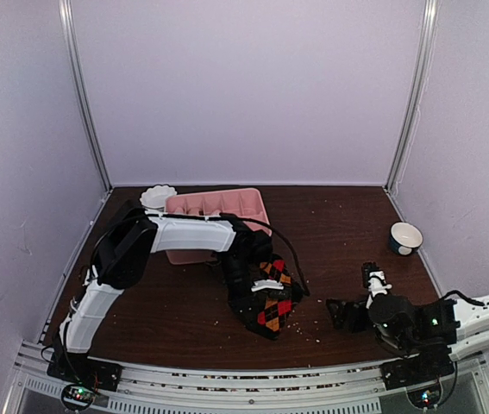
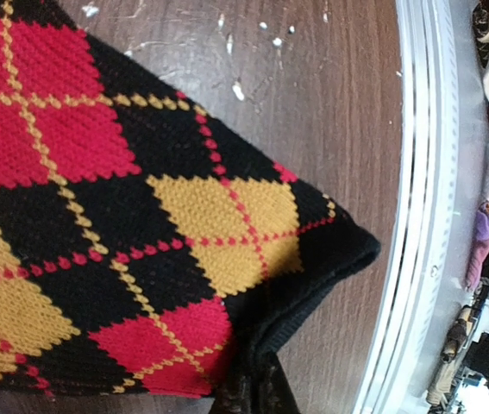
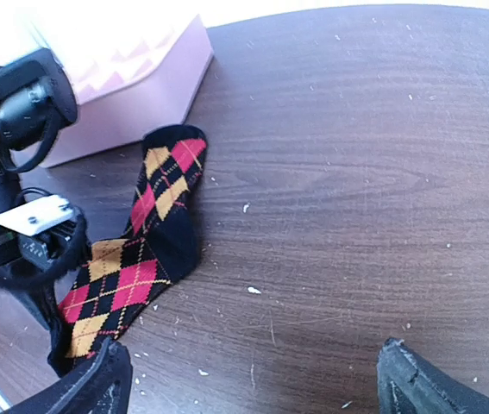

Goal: Roll the socks
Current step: Roll the sock.

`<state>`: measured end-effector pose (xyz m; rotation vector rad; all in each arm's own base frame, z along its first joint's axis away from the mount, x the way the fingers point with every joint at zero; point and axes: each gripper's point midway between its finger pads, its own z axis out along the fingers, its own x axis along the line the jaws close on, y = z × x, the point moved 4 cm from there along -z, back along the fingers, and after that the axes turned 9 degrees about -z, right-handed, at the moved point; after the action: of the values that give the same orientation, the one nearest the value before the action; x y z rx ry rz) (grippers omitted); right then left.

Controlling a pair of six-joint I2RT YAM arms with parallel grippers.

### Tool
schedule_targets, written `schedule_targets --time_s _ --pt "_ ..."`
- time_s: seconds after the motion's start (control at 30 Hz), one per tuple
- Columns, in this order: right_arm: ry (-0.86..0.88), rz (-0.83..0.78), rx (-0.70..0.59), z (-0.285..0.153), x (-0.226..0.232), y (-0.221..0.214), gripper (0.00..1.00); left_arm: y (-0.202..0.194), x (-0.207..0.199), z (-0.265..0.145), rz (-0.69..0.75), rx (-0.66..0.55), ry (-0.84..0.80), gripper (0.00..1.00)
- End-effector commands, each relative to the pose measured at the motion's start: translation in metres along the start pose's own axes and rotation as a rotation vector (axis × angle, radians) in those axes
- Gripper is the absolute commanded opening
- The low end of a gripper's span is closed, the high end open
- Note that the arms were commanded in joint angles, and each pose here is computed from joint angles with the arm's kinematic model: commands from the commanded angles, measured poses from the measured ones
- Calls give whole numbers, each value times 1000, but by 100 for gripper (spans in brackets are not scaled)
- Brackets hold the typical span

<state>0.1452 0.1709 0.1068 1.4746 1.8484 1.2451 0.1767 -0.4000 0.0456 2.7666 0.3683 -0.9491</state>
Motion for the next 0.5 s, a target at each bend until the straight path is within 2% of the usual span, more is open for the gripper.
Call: schedule_targets --time_s 0.0,0.1,0.27,0.47 --pt "82 -88 -106 -6 5 0 100 -11 17 17 -81 78 19 0" --pt "118 -247 -103 -12 24 2 99 -9 19 17 -100 91 18 0" --pt "162 -478 -76 -10 69 5 80 -5 22 19 -130 98 14 0" --pt "171 -638 -58 8 125 -1 55 -5 24 20 -164 94 -19 0"
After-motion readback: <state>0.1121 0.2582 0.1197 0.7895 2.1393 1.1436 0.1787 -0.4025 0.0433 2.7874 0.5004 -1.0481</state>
